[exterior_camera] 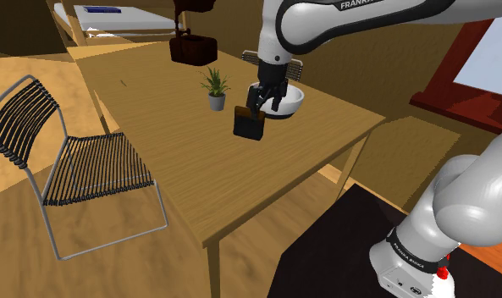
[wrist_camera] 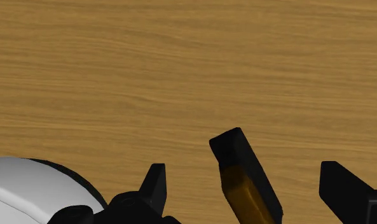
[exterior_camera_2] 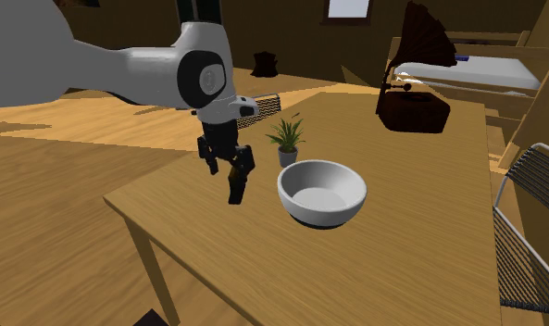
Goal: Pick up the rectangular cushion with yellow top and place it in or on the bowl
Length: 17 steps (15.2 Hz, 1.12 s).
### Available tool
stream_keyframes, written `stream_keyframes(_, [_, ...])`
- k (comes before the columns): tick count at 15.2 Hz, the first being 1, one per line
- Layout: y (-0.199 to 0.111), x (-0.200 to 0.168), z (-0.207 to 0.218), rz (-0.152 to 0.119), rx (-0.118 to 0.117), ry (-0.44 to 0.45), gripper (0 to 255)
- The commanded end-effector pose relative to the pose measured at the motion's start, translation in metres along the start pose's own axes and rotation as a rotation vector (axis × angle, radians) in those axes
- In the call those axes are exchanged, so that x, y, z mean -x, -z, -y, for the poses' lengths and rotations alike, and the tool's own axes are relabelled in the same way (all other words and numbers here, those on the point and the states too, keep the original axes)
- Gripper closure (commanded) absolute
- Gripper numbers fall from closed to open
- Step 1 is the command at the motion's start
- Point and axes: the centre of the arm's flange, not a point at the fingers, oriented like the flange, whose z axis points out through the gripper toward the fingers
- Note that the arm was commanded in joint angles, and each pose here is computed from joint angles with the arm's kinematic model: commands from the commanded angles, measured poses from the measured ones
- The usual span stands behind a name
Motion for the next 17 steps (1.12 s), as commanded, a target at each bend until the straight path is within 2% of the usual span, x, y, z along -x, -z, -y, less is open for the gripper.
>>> stream_keyframes(1, [0.0,0.0,0.0,0.0,0.0,0.0,0])
stream_keyframes(2, [0.0,0.0,0.0,0.0,0.0,0.0,255])
stream_keyframes(11, [0.0,0.0,0.0,0.0,0.0,0.0,255])
stream_keyframes(17, [0.032,-0.001,-0.001,0.0,0.0,0.0,255])
